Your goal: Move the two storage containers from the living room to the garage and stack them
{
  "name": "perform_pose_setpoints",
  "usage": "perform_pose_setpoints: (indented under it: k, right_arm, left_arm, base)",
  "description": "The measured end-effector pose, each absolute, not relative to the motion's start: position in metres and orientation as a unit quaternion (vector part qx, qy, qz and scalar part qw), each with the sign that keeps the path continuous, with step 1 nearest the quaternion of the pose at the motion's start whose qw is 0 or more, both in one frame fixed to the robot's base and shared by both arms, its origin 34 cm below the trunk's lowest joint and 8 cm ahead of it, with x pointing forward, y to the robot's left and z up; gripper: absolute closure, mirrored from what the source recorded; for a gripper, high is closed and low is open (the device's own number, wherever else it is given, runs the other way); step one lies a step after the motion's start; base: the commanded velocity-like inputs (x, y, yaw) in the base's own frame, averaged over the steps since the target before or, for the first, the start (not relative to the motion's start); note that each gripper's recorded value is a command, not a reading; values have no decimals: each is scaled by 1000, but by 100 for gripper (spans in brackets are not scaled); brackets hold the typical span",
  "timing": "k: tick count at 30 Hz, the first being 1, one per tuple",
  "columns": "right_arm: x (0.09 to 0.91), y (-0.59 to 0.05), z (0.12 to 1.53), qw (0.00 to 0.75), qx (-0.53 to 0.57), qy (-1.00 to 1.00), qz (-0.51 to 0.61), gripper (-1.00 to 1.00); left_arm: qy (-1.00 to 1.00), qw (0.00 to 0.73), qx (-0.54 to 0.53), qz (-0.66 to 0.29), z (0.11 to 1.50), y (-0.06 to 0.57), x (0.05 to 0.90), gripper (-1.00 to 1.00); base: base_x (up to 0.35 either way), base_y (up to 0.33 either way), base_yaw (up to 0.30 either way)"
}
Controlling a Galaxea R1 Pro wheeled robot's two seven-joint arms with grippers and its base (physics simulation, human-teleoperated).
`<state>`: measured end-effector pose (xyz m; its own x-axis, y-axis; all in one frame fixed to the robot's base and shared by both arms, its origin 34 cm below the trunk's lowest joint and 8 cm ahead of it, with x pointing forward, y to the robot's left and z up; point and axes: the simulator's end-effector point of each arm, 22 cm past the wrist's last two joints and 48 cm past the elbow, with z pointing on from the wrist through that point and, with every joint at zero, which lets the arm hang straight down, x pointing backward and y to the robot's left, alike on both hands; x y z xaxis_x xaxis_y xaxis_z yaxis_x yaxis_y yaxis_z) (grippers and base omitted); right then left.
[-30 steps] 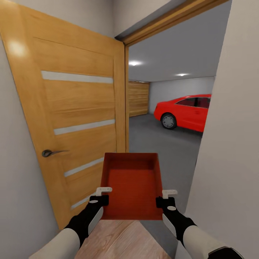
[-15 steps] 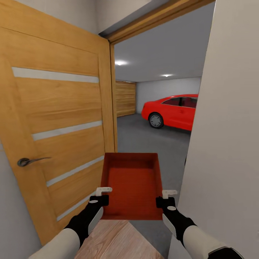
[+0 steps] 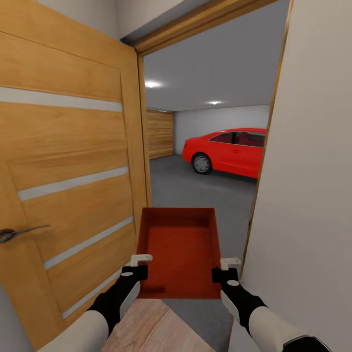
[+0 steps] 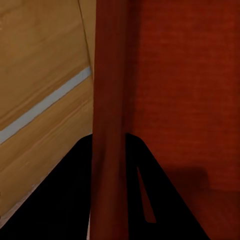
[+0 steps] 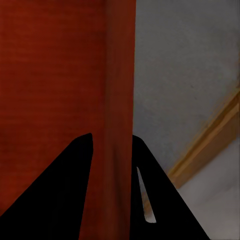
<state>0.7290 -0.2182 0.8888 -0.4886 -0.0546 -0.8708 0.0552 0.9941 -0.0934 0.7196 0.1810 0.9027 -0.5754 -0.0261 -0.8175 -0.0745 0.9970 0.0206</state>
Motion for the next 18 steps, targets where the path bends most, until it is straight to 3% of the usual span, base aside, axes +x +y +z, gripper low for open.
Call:
perform_pose_setpoints:
  k: [13, 18]
  right_arm:
    - [729, -218, 889, 506, 0, 861, -55, 100]
    - [729, -219, 889, 506, 0, 861, -55, 100]
  left_arm:
    - [887, 460, -29, 26, 902, 181, 720, 100]
    - [887, 460, -28, 26, 903, 180, 720, 100]
  base:
    - [245, 215, -3]
    - [245, 216, -200]
